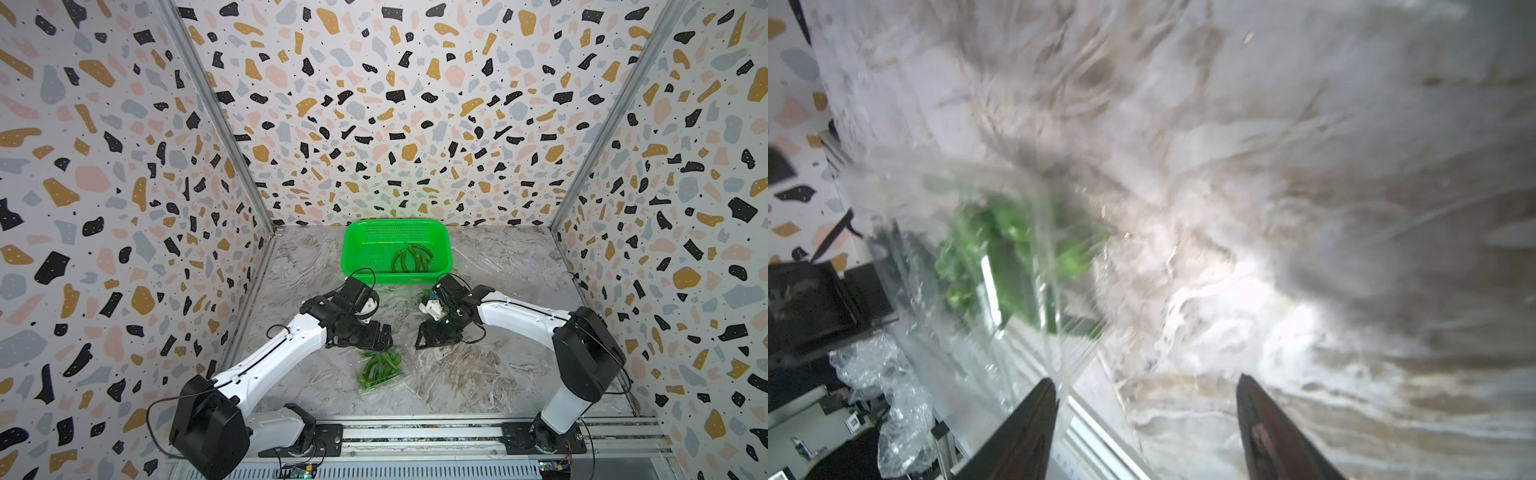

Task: Take small green peppers out of containers
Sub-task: Adjust the packing box at the center of the board.

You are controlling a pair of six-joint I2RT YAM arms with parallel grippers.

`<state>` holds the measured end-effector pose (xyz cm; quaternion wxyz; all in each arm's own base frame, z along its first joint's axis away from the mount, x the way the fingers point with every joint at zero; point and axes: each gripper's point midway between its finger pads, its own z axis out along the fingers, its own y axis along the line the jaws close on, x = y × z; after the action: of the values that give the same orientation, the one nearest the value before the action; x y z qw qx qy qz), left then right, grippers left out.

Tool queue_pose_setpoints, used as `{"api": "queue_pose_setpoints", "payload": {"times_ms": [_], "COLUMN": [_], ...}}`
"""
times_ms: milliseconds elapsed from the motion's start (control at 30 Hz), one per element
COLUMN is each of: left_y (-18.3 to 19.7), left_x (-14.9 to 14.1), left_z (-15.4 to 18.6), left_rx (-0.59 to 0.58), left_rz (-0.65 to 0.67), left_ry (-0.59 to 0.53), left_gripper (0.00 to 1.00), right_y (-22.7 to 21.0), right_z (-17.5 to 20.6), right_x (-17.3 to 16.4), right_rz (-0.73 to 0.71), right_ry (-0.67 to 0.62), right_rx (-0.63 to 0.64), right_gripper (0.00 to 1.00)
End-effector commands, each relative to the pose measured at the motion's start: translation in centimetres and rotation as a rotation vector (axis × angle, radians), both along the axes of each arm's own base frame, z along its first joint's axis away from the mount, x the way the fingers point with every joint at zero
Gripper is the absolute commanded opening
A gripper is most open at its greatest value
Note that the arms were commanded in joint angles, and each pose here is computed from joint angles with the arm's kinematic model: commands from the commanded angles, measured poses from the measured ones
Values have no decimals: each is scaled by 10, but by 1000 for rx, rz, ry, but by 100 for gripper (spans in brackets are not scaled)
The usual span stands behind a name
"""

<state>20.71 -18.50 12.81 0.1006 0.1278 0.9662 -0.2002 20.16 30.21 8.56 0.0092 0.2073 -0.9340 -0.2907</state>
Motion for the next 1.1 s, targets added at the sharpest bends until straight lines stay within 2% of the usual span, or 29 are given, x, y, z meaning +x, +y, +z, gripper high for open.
{"api": "queue_pose_setpoints", "payload": {"times_ms": [0, 167, 300, 533, 767, 900, 1067], "left_y": [-1, -7, -9, -11, -9, -3, 6], "left_x": [3, 8, 10, 5, -7, -13, -13], "left_z": [8, 1, -14, -25, -27, -23, -19], "left_rx": [12, 5, 12, 5, -22, -20, 20], "left_rz": [-16, -28, -44, -62, -47, -31, -20], "left_ry": [-13, -1, 9, 36, 60, 53, 38], "left_gripper": [99, 99, 99, 99, 99, 99, 99], "right_y": [-6, -3, -3, 18, 25, 20, 5], "right_z": [10, 2, -14, -19, -22, -14, 7], "right_x": [-40, -84, -92, -55, -11, -4, -14], "right_rz": [35, 43, 31, 16, 11, -12, -103], "right_ry": [-2, 20, 41, 14, -12, -20, -2], "right_rx": [-40, -46, -58, -15, -23, -9, 73], "right_gripper": [70, 70, 70, 69, 69, 69, 66]}}
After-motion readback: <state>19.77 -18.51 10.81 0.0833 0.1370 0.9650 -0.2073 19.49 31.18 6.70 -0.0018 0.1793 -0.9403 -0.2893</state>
